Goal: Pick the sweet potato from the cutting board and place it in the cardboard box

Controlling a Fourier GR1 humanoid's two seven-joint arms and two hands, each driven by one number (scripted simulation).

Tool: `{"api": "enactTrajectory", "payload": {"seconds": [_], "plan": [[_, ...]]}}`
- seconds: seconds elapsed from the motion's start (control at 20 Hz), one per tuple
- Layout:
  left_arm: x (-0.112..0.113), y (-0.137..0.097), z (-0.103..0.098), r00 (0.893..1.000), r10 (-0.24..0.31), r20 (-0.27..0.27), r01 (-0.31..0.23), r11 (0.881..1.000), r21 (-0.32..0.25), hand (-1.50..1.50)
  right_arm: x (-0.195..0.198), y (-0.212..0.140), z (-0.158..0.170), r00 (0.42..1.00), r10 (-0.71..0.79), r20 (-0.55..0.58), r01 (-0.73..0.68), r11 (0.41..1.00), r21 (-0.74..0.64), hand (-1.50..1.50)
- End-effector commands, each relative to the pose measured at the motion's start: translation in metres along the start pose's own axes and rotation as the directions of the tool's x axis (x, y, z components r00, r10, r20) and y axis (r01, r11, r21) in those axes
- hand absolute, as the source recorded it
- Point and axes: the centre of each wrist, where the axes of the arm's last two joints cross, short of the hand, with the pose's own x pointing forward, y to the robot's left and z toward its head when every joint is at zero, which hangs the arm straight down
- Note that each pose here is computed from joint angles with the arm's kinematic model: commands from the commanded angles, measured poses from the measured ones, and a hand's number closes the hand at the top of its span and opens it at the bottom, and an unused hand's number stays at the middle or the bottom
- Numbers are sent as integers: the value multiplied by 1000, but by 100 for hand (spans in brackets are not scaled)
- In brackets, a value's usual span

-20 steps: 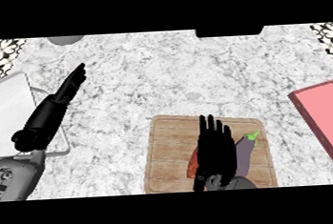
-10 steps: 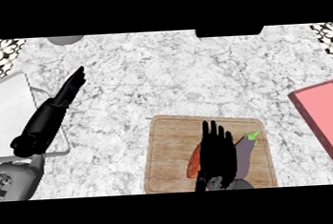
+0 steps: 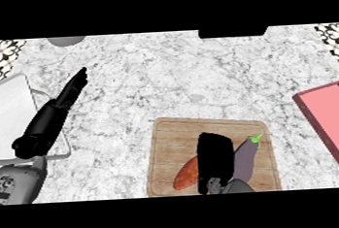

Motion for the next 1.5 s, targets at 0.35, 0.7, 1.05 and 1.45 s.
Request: {"api": "enactTrajectory", "payload": {"seconds": [0.35,0.7,1.05,1.45], "plan": [[11,-2,-7,1000,6,23,-6,1000,-18,0,-74,-83,-128,967,-131,219,156,983,-101,150],[11,-10,-8,1000,-8,14,8,1000,9,0,-55,-113,-123,951,-15,308,126,930,-346,150],[14,13,-2,1000,1,-6,-1,1000,-4,0,-68,-162,-100,969,-32,247,162,834,-527,150],[-1,5,1,1000,-7,-13,7,1000,18,0,-120,-217,-88,932,-359,52,288,647,-706,150]]}}
